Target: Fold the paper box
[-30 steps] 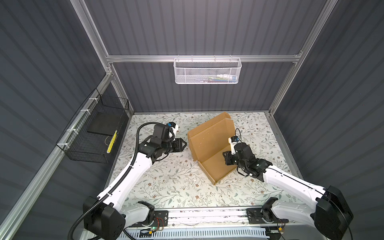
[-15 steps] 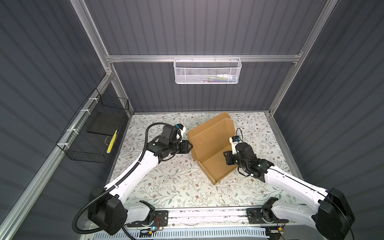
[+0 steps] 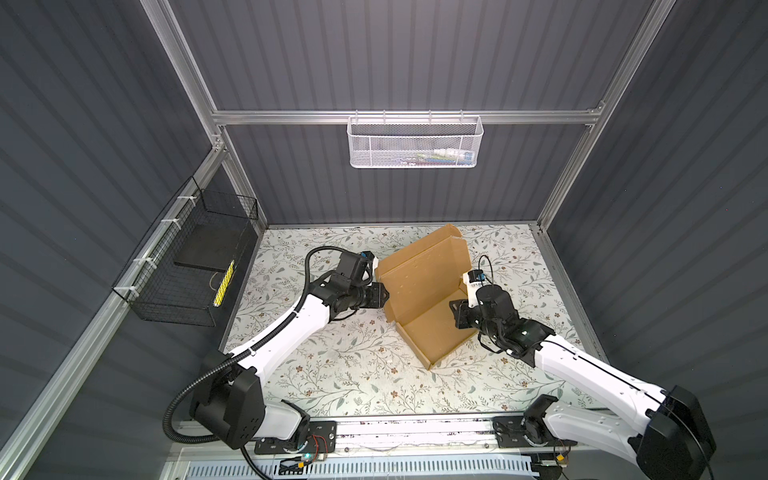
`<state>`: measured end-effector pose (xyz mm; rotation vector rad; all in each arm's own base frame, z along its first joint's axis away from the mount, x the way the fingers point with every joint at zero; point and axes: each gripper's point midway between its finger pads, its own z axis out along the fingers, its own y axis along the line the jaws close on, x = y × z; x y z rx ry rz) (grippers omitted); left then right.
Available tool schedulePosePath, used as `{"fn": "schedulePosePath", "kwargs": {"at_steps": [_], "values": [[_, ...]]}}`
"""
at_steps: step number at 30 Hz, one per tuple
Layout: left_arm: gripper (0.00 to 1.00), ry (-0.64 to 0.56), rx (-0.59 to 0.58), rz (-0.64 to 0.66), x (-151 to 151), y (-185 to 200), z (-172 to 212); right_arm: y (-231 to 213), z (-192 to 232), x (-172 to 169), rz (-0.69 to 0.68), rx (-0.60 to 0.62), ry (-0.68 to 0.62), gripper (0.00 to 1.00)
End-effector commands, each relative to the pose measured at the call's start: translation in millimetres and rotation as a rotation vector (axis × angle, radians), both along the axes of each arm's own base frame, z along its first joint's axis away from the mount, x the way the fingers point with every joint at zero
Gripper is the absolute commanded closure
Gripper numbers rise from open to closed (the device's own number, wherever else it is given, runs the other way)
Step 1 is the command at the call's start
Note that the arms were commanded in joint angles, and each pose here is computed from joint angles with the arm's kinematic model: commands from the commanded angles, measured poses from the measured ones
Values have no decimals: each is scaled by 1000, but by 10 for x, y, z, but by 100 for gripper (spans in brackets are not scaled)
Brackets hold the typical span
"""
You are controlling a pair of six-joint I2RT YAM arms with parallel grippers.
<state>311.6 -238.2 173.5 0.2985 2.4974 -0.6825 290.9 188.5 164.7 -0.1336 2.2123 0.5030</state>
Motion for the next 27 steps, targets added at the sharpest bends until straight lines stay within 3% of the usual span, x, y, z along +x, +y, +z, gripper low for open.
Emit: {"fn": "schedulePosePath", "kwargs": {"at_steps": [1, 13, 27], "values": [[64, -26, 22, -7, 68, -29, -12, -58, -30, -27, -7, -13, 8, 77], [82, -48, 71, -22, 178, -34, -102, -118, 0, -14, -17, -25, 10, 75], [95, -167, 182, -113, 244, 39, -22, -457, 188, 282, -17, -85, 16, 55]]}}
